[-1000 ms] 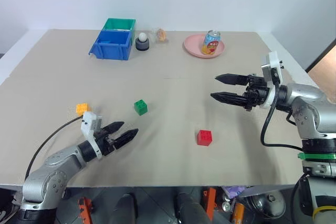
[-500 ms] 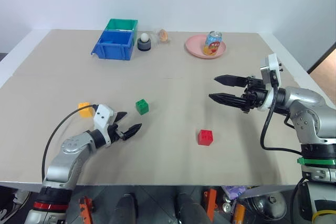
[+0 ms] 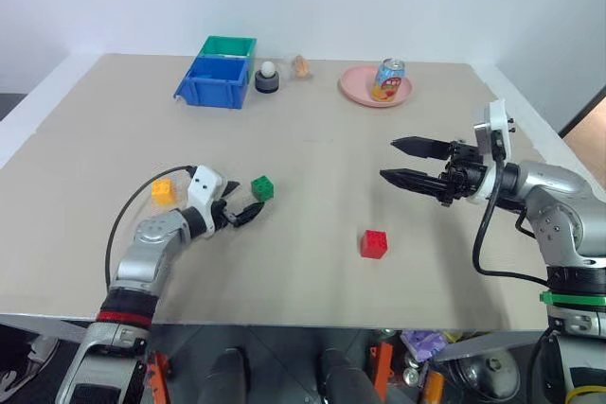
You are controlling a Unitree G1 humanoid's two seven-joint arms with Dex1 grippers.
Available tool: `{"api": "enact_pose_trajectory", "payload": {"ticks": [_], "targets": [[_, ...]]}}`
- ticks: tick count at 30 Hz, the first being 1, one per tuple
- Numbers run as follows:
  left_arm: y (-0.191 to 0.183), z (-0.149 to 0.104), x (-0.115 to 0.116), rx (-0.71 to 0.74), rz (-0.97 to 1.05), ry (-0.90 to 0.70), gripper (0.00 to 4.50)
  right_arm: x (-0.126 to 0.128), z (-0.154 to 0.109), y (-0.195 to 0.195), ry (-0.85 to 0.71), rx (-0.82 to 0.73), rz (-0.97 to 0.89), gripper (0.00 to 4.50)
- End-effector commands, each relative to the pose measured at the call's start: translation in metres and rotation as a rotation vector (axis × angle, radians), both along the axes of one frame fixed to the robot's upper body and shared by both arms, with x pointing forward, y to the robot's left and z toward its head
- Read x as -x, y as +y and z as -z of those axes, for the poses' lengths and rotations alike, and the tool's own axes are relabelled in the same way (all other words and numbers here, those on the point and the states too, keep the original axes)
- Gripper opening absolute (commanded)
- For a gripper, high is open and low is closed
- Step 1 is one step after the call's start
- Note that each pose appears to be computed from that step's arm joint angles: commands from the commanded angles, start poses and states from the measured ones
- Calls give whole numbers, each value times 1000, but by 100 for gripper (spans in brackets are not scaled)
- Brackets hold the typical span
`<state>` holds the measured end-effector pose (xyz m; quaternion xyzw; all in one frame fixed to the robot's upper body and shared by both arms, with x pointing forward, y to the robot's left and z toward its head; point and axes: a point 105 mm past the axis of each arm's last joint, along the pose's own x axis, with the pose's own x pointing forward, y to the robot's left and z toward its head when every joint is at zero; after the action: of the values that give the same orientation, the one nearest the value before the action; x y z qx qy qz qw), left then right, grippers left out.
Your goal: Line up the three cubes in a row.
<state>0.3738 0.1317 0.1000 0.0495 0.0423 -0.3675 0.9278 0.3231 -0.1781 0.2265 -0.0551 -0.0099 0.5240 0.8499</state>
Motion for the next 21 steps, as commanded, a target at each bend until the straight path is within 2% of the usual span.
{"api": "enact_pose_trajectory", "payload": {"ticks": [1,7,10,12,17,21], "targets": [[-13,-7,-3,2,40,-31,441,5,-16,-1,-60,0,-6,404],[-17,-7,1,14,61,-32,441,4,-16,-1,-61,5,-8,404],[-17,-8,4,25,69,-36,370,3,-16,-1,-60,6,-7,410],[-16,-8,5,29,73,-38,289,2,-16,-1,-60,7,-6,410],[-14,-7,5,17,64,-35,128,1,-17,-1,-63,6,-7,410],[-15,-10,6,0,85,-48,127,1,-17,0,-62,8,-9,410]]}}
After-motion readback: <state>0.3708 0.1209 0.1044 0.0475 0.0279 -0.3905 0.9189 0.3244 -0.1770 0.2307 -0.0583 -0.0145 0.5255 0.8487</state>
